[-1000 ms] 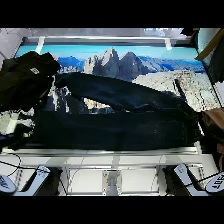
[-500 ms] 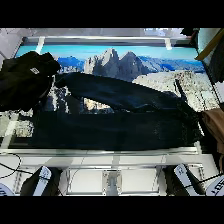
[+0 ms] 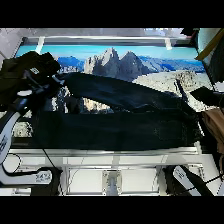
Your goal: Fold the clothes and pants, and hang the long-sleeved shirts on hangers.
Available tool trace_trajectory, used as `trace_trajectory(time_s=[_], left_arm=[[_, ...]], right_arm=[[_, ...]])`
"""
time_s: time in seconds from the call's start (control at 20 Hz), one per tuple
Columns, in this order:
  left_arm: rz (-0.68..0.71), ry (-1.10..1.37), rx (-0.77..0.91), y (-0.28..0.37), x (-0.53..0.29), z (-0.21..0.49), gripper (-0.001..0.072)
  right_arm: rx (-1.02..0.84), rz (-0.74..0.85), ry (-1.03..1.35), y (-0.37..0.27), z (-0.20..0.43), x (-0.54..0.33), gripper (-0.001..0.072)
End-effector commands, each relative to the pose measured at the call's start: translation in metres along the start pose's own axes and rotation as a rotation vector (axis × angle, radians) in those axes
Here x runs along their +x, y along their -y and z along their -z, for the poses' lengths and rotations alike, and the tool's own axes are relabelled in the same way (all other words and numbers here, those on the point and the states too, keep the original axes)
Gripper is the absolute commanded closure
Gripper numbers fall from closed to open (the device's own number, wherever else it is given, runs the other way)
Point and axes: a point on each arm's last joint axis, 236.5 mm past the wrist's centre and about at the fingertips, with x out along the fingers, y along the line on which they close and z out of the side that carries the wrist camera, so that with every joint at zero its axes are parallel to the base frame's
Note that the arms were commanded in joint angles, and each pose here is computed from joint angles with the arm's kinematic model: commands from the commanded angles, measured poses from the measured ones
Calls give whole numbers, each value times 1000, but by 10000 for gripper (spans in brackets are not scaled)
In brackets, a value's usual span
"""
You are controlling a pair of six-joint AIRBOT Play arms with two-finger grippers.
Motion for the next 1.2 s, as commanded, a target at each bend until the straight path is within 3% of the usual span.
trace_trajectory(time_s=[0.0,0.1,0.75,0.95,1.1,1.15], left_arm=[[-14,-79,39,-5,33,29,101],[-50,-94,108,-17,32,30,101],[-99,-125,28,-35,55,47,173],[-64,-98,40,-18,72,27,237],[-38,-88,52,-5,80,17,632],[-34,-101,54,-5,80,20,687]], right_arm=[[-21,-15,-11,-9,2,4,294],[-20,-16,-14,-9,2,4,294],[-18,-16,-6,-9,1,4,294],[-18,-16,-6,-9,1,4,294],[-18,-16,-6,-9,1,4,294],[-18,-16,-6,-9,1,4,294]])
